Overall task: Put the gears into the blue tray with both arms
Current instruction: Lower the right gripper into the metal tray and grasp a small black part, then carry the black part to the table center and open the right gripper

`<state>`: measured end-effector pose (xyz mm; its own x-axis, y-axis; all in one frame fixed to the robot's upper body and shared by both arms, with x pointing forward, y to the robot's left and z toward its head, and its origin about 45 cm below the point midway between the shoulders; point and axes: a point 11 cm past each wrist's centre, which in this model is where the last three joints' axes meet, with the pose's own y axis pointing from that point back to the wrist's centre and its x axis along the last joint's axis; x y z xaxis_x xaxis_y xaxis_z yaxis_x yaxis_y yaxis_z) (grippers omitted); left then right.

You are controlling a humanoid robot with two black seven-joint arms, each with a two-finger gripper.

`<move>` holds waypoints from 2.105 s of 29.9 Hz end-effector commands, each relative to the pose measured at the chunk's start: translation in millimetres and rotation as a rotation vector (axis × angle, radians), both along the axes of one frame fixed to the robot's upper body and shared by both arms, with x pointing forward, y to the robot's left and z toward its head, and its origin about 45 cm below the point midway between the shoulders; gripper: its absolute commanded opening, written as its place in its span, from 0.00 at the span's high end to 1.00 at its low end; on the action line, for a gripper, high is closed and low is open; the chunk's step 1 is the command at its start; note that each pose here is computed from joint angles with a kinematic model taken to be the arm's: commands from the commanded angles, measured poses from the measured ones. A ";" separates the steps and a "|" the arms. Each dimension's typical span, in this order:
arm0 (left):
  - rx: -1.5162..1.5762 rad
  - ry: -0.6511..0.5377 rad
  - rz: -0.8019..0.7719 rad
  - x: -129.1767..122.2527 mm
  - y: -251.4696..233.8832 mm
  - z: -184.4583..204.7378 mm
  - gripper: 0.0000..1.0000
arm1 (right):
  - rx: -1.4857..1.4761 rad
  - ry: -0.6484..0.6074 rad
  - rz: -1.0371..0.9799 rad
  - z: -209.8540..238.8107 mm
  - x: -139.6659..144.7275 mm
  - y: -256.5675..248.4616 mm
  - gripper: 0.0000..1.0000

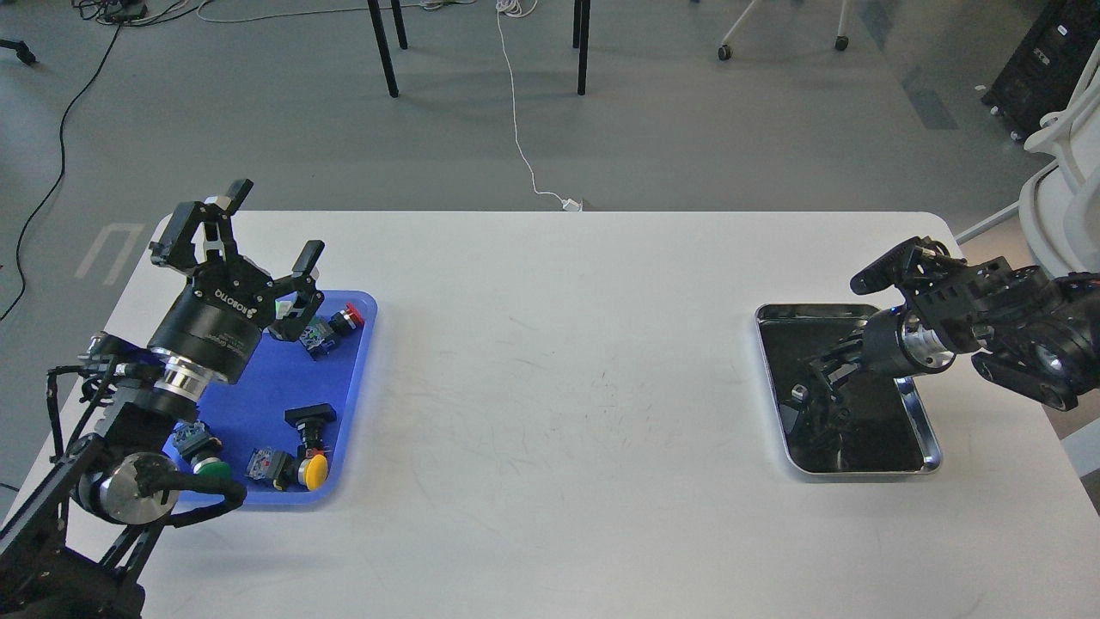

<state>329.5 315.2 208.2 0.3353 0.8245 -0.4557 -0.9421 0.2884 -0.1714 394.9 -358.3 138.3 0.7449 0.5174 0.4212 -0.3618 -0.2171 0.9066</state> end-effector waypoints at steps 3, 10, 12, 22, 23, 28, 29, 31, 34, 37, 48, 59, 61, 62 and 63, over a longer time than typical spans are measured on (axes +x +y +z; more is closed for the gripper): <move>0.000 -0.001 0.001 0.4 0.0 0.5 0.02 | 0.003 -0.013 -0.004 5.7 3.8 -0.7 0.83; 0.000 -0.002 0.000 0.4 -0.3 0.9 0.02 | 0.017 -0.057 -0.018 32.6 14.5 -5.6 0.83; 0.002 -0.003 -0.001 0.8 0.1 1.2 0.02 | 0.027 -0.066 -0.019 41.9 15.8 -5.8 0.83; 0.001 -0.004 -0.002 0.8 -0.1 1.7 0.02 | 0.125 -0.143 0.042 94.2 45.0 50.7 0.82; 0.003 -0.004 -0.002 0.8 0.3 1.8 0.02 | 0.146 -0.139 0.053 93.2 46.8 65.3 0.82; 0.010 -0.006 -0.002 0.7 2.0 2.9 0.02 | 0.235 -0.102 0.147 79.6 45.9 146.5 0.81; 0.010 -0.006 -0.002 0.7 2.0 2.9 0.02 | 0.248 -0.093 0.164 76.3 44.2 160.8 0.81; 0.013 -0.006 -0.002 0.7 2.9 3.2 0.02 | 0.278 -0.071 0.197 67.5 37.9 189.2 0.81; 0.024 -0.007 -0.002 0.7 5.6 4.3 0.02 | 0.327 -0.072 0.261 56.7 28.7 232.1 0.81; 0.028 -0.007 -0.002 0.6 6.8 4.7 0.02 | 0.359 -0.065 0.307 45.6 17.7 258.2 0.81; 0.050 -0.004 0.000 -0.2 12.8 5.8 0.02 | 0.363 -0.053 0.296 9.2 1.9 241.4 0.81; 0.057 -0.004 0.000 -1.0 14.5 6.4 0.02 | 0.392 -0.013 0.292 1.0 -12.6 245.9 0.81; 0.057 -0.002 0.000 -1.4 14.6 5.9 0.02 | 0.395 -0.013 0.294 -0.5 -14.4 246.0 0.81; 0.057 -0.002 0.000 -1.4 14.7 5.9 0.02 | 0.397 -0.011 0.293 -2.1 -15.5 245.7 0.81; 0.057 -0.002 0.000 -1.4 14.7 5.9 0.02 | 0.397 -0.008 0.291 -4.0 -16.7 244.9 0.81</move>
